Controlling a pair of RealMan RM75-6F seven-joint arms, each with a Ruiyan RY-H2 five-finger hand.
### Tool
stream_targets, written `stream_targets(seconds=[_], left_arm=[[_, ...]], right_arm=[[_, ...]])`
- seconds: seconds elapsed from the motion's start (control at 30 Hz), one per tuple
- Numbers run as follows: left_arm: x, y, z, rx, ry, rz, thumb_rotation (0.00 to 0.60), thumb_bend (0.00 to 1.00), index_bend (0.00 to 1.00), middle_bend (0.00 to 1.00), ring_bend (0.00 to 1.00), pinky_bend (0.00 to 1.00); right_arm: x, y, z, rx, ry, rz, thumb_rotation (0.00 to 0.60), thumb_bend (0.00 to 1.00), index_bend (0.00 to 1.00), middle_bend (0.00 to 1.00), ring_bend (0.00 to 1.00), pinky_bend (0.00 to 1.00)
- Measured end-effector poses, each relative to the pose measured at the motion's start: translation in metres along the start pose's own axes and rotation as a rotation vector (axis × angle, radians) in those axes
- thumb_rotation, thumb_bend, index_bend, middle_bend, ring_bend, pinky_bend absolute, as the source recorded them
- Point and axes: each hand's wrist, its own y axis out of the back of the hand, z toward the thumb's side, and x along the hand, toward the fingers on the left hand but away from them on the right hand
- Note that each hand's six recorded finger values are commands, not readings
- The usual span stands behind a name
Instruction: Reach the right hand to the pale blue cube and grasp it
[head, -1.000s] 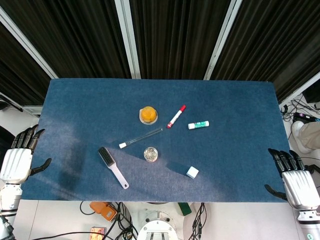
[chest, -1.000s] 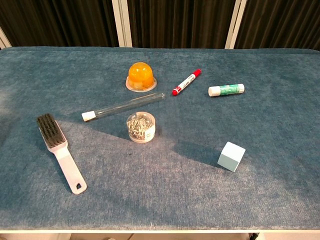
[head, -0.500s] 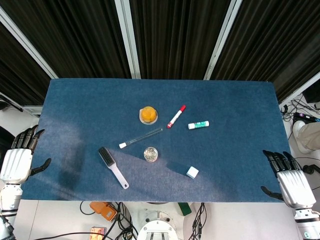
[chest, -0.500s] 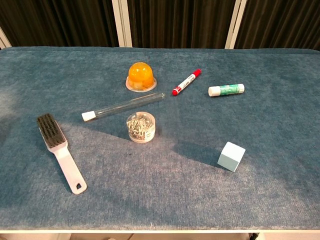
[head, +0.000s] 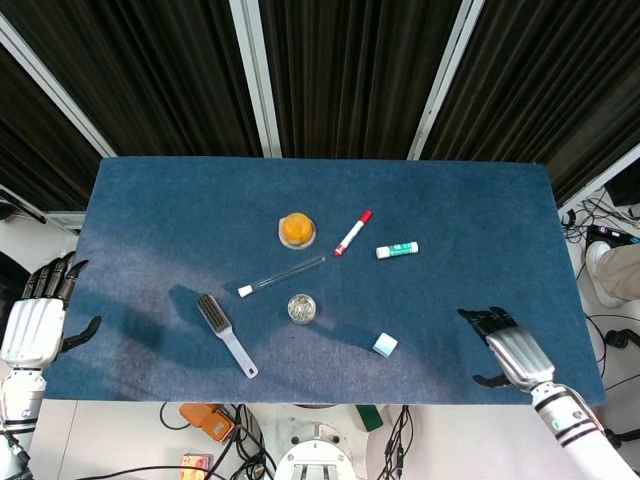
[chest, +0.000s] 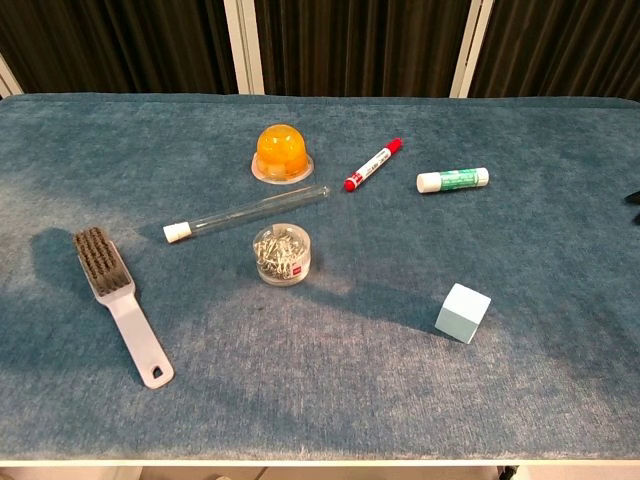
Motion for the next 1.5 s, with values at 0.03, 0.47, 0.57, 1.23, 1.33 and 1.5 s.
stream_targets(seconds=[0.03,0.47,0.57,1.23,1.33,1.5], left_arm=[[0.000,0.000,0.000,0.001,0.000,0.001,0.600,0.24,0.10,0.00,0.00,0.09],[0.001,0.002,-0.001,0.004,0.000,0.005,0.600,0.24,0.10,0.00,0.00,0.09],[0.002,0.002,-0.002,0.007,0.000,0.007,0.600,0.24,0.10,0.00,0.00,0.09],[0.002,0.001,-0.001,0.016,-0.008,0.006,0.600,0.24,0.10,0.00,0.00,0.09],[0.002,0.001,-0.002,0.016,-0.005,0.006,0.600,0.24,0.10,0.00,0.00,0.09],[0.003,0.001,-0.002,0.016,-0.004,0.008,0.600,0.24,0.10,0.00,0.00,0.09]], right_arm=[[-0.008,-0.002,0.002,0.006,0.013,0.013,0.600,0.23,0.09,0.19,0.18,0.12],[-0.094,-0.001,0.044,0.079,0.145,0.078,0.600,0.23,0.19,0.19,0.18,0.12],[-0.104,0.000,0.056,0.069,0.176,0.083,0.600,0.23,0.21,0.19,0.18,0.12],[-0.125,-0.013,0.099,-0.003,0.301,0.165,0.600,0.23,0.33,0.19,0.18,0.12],[-0.126,-0.015,0.100,-0.018,0.304,0.171,0.600,0.24,0.36,0.19,0.18,0.12],[-0.130,-0.019,0.103,-0.026,0.316,0.180,0.600,0.24,0.39,0.19,0.18,0.12]])
